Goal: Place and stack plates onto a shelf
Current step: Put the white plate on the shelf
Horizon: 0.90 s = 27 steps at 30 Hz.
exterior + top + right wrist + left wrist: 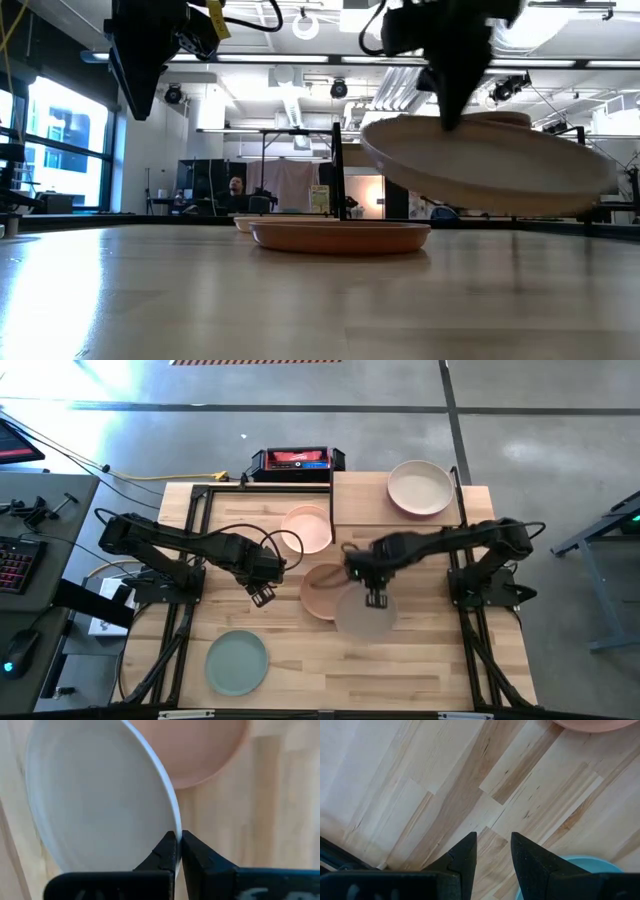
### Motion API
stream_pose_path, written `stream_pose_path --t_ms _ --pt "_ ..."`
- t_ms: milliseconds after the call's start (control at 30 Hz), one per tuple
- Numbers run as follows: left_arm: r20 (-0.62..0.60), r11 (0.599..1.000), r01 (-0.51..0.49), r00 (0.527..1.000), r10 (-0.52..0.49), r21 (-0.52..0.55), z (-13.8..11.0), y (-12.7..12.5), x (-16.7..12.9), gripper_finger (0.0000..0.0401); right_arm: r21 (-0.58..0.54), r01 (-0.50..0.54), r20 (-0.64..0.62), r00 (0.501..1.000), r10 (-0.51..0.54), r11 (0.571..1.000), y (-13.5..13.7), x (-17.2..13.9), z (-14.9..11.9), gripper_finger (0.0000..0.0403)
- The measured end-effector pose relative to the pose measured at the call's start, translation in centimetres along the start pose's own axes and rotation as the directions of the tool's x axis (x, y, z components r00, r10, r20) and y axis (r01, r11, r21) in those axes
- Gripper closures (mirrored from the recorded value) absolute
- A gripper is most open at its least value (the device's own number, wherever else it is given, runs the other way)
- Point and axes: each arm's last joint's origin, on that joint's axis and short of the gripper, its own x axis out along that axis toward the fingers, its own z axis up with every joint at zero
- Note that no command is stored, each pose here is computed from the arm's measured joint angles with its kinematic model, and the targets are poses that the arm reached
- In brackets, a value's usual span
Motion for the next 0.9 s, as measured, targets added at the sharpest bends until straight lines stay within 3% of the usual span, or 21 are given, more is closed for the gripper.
stream_pose_path --t_ms 267,433,900 --pt "0.035 0.999 -0.038 0.999 0.037 0.001 0.1 0.1 0.0 0.0291 0.113 0.021 0.108 0.994 -0.033 0.993 -5.8 -4.6 2.0 0.0403" --pt "0.065 0.996 -0.074 0.995 0.07 0.058 0.2 0.2 0.0 0.0291 0.202 0.035 0.193 0.978 -0.075 0.979 -9.6 -7.4 2.6 0.0403" --pt "0.186 0.947 -0.303 0.942 0.28 0.106 2.7 3.4 0.1 0.0291 0.461 0.045 0.334 0.917 -0.22 0.886 -18.6 -13.9 0.7 0.0403"
